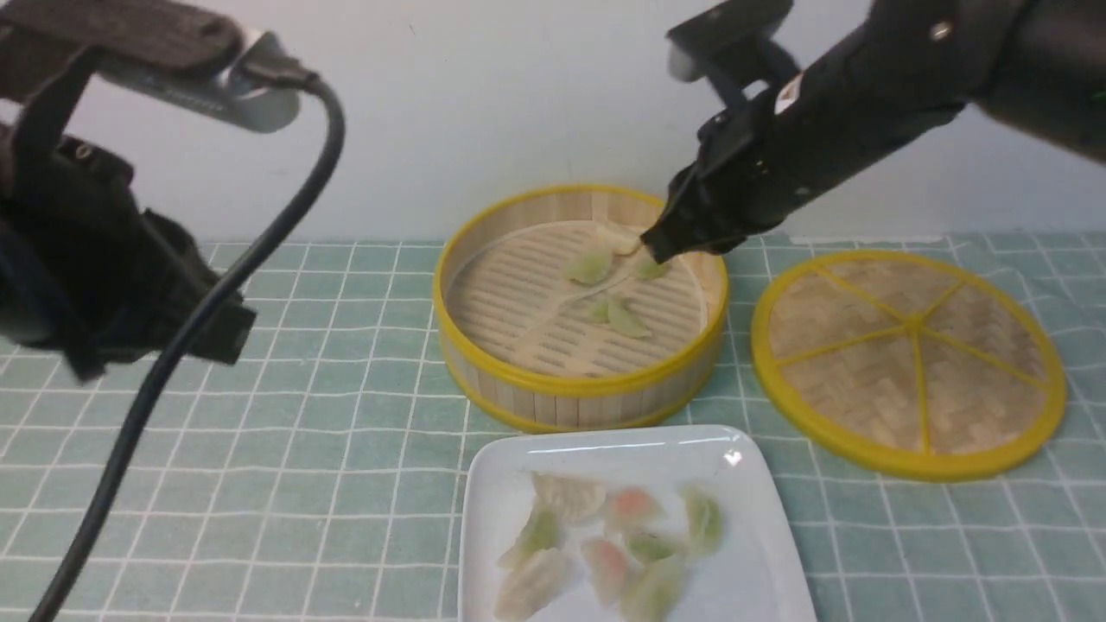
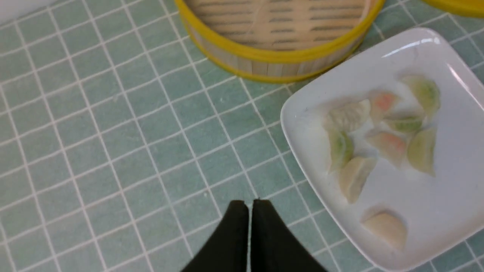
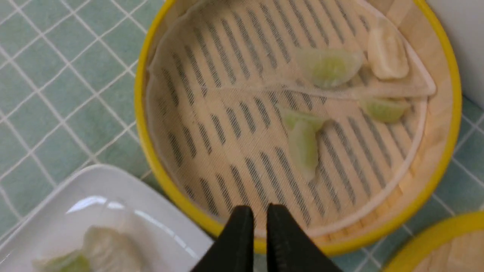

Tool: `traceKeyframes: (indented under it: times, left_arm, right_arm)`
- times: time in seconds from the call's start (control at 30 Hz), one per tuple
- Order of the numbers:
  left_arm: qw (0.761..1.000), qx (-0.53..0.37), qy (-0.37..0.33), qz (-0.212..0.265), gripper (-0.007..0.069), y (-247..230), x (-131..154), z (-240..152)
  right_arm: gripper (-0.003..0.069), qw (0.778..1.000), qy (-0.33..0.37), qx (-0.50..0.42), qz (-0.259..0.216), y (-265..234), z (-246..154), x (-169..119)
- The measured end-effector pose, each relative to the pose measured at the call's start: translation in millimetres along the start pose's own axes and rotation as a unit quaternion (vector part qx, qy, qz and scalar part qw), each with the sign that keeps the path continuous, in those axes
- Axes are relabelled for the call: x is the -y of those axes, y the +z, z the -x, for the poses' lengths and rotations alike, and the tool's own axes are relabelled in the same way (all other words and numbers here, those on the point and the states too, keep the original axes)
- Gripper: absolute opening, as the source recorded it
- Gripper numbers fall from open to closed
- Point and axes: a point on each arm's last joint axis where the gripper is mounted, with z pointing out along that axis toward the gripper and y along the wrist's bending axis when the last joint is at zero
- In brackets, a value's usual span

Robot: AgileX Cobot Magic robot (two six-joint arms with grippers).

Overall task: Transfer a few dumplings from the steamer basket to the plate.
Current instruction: Use the right arm to grab a dumpling from inside the steamer

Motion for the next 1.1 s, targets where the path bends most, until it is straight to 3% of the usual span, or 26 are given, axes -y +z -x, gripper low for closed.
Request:
traceKeyframes:
  times: [0.03, 0.23, 0.43, 0.6, 0.7, 0.73, 0.87, 1.1]
  left_arm:
    - [1.0, 0.0, -0.001, 0.001, -0.0006, -0.7, -0.3, -1.3]
    - [1.0, -0.019, 0.0, 0.006, -0.0006, -15.3, 0.4, -27.2]
    - [0.998, -0.058, 0.004, 0.034, -0.0006, -17.4, -4.6, -35.0]
    - [0.997, -0.06, 0.004, 0.047, -0.0006, -20.4, -6.8, -37.3]
    - [0.997, -0.06, 0.004, 0.051, -0.0006, -21.0, -7.5, -37.6]
    - [0.997, -0.06, 0.003, 0.051, -0.0006, -21.0, -7.6, -37.6]
    - [0.997, -0.059, 0.002, 0.052, -0.0006, -21.0, -7.7, -37.4]
    - [0.998, -0.041, 0.002, 0.053, -0.0006, -20.7, -7.9, -34.1]
  right_arm:
    - [0.0094, 1.0, -0.003, 0.002, 0.0, 2.4, 1.5, 0.3]
    - [0.0304, 0.999, -0.013, -0.035, 0.001, 90.4, -3.4, 16.3]
    - [0.0405, 0.998, -0.022, -0.054, -0.006, 129.5, -10.1, 24.0]
    - [0.0395, 0.997, -0.017, -0.069, -0.012, 147.2, -18.8, 26.7]
    - [0.0283, 0.997, -0.001, -0.075, -0.015, 149.6, -20.6, 27.3]
    - [0.0189, 0.996, 0.005, -0.083, -0.016, 147.1, -21.1, 27.2]
    - [0.0192, 0.994, 0.005, -0.104, -0.018, 116.3, -12.2, 25.3]
    - [0.0192, 0.994, 0.008, -0.105, -0.002, 9.2, 15.2, 10.1]
